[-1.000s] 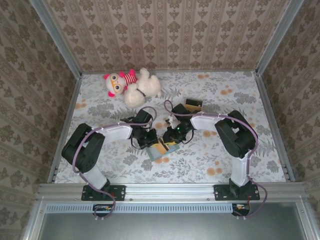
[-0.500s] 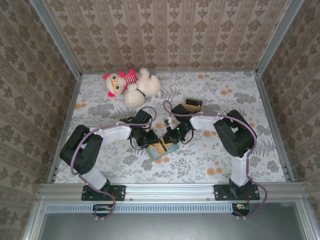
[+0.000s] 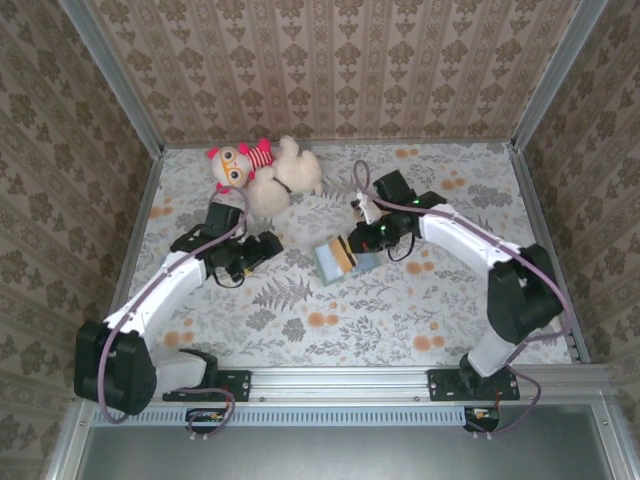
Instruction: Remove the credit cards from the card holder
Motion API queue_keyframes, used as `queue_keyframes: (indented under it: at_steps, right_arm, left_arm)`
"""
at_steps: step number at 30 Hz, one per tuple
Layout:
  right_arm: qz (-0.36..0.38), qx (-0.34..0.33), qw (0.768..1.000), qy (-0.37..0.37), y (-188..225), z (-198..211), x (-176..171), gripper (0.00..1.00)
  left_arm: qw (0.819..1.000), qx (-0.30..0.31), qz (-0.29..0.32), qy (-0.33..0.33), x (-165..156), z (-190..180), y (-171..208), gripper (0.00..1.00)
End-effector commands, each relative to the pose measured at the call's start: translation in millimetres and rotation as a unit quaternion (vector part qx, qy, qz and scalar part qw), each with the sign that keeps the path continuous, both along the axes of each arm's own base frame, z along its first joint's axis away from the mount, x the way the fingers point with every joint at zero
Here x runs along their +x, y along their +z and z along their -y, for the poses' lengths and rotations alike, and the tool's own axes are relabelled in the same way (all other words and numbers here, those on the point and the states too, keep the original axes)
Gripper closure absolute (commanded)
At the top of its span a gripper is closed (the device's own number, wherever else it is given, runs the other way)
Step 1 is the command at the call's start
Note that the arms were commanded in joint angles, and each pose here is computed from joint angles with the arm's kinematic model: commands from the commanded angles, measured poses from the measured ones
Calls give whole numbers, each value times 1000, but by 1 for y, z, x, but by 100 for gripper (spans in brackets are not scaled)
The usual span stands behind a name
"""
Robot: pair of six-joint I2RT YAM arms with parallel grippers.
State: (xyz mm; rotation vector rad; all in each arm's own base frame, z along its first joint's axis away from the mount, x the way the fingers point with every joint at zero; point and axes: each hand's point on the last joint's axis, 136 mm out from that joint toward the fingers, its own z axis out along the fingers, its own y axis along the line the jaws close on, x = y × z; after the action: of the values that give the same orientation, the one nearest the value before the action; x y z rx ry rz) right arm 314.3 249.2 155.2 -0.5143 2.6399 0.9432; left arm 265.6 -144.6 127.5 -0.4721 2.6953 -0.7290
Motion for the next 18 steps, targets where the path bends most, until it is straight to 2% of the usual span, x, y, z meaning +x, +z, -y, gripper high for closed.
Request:
queue_keyframes:
  at_steps: [1, 3, 5, 11, 14, 18]
  right_arm:
    - [92, -10, 996, 15, 46, 14, 8, 100]
    - [104, -3, 995, 9, 56, 15, 13, 100]
    - [85, 15, 996, 16, 58, 9, 12, 100]
    - [2, 99, 995, 7, 39, -19, 4, 100]
    - [-29, 83, 996, -5, 13, -26, -1, 100]
    - [-63, 50, 997, -8, -24, -37, -10, 100]
  left_arm:
    - [999, 32, -12, 10, -15, -24, -3, 8]
    - [1000, 26, -9, 16, -14, -28, -1, 7]
    - [1000, 7, -3, 12, -13, -23, 3, 7]
    - [994, -99, 25, -26, -5, 14, 9, 9]
    - [992, -119, 28, -42, -6, 28, 6, 15]
    - [992, -110, 24, -56, -7, 40, 2, 25]
